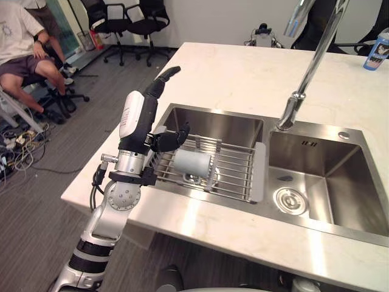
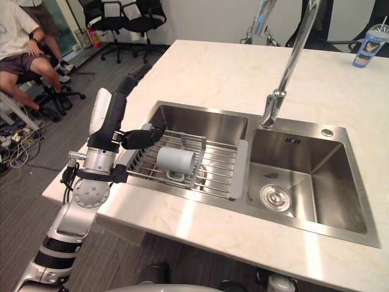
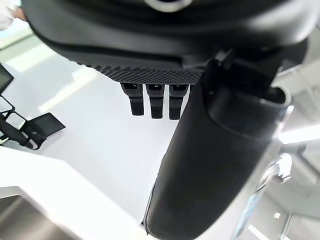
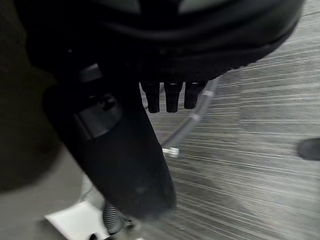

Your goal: Walk over to the sink, pick up the cup, carry it to the dishwasher, place the cup inside the dishwasher, then close the dishwasher door

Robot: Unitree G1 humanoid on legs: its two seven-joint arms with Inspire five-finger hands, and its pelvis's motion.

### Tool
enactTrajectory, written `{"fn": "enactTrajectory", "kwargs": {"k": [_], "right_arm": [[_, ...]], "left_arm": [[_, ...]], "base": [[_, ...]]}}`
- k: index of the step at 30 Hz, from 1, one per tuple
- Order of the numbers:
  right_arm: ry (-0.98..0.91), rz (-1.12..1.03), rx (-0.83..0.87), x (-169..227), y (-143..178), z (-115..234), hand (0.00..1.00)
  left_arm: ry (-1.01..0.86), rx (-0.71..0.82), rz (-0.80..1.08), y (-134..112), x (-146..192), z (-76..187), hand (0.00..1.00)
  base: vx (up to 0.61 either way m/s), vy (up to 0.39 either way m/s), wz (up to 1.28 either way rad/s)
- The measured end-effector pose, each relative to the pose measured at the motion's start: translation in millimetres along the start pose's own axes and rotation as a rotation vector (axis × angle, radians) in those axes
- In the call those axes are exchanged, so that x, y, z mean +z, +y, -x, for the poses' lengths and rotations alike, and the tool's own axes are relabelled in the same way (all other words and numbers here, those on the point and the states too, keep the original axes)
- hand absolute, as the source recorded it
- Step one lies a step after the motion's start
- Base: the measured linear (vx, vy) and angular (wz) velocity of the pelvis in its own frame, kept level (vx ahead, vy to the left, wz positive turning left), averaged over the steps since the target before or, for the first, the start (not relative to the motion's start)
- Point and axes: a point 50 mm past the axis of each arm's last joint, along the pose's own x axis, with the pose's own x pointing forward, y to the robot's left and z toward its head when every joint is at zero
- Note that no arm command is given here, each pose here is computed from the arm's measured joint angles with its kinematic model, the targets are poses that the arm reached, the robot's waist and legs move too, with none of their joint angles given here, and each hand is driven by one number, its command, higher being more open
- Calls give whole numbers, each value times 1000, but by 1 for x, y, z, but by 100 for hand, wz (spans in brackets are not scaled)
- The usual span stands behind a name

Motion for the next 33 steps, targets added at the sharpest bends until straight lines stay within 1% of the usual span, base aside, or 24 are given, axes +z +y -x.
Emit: {"fn": "enactTrajectory", "kwargs": {"k": [3, 7, 11, 15, 20, 25, 29, 33], "right_arm": [[29, -1, 3, -10, -2, 4, 90], [29, 1, 9, -9, -1, 3, 90], [59, 15, 6, -15, -3, 3, 90], [97, 60, 2, -23, -7, 4, 90], [106, 91, 11, -26, -7, 5, 90], [107, 114, 30, -26, -3, 5, 90], [109, 120, 29, -26, -3, 5, 90], [121, 138, 30, -29, -3, 5, 90]], "left_arm": [[52, -165, -107, -1, -18, 7, 90], [44, -230, -160, 3, -21, 9, 90], [98, -298, -196, 5, -38, 15, 90], [159, -332, -210, 4, -52, 20, 90], [177, -346, -213, 4, -56, 23, 90], [201, -382, -204, 0, -59, 33, 90], [200, -394, -196, -3, -57, 38, 90], [160, -393, -185, -5, -47, 38, 90]], "base": [[129, 55, -14], [54, -31, -14], [-22, -66, 3], [-23, -21, 2], [-34, 50, -1], [-47, 64, -1], [-41, 24, 3], [-13, 3, 8]]}}
